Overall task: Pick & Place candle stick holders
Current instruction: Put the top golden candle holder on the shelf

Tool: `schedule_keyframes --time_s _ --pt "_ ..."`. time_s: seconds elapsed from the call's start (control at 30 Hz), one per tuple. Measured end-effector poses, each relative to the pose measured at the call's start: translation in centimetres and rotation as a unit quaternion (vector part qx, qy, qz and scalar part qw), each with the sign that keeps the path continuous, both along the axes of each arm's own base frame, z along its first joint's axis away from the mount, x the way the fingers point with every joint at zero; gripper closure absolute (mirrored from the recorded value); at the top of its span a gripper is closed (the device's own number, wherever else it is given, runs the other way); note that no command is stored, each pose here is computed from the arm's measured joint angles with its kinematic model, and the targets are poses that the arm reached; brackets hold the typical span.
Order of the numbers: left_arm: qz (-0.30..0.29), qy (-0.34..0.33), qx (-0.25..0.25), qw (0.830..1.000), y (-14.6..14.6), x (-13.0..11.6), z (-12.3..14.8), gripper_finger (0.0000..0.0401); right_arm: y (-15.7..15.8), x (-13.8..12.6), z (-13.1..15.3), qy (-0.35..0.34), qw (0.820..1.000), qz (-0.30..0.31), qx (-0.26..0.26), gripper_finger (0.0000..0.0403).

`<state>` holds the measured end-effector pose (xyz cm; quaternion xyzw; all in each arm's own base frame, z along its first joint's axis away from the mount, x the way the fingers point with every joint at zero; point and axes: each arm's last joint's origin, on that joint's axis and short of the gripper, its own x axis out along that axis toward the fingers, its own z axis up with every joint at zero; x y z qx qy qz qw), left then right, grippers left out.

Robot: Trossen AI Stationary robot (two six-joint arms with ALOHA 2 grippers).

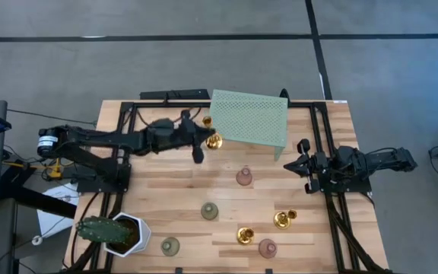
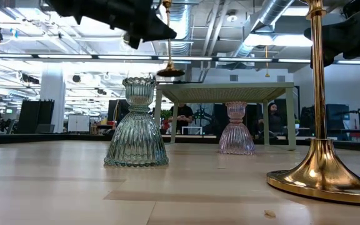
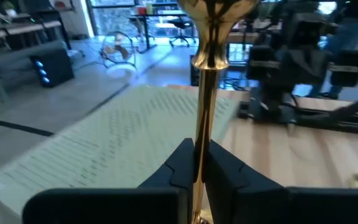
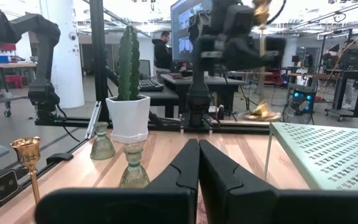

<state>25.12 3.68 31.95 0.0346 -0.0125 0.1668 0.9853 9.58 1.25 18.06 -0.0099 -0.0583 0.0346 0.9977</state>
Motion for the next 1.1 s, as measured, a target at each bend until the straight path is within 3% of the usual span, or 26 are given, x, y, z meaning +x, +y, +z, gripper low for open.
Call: schedule_keyframes --time_s 0.33,0.8,1.1 --pt "0.052 -0.027 0.009 0.998 4.8 1.4 3.0 0.0381 0.0 0.0 0.0 0.0 1.0 0.0 0.0 0.0403" --pt "0.1 0.002 -0.003 0.995 12.1 6.4 2.3 0.0386 0.0 0.0 0.0 0.0 1.0 -0.005 0.0 0.0403" --pt "0.122 0.003 -0.014 0.992 13.9 6.4 2.0 0.0377 -0.1 0.0 0.0 0.002 1.0 -0.011 0.001 0.0403"
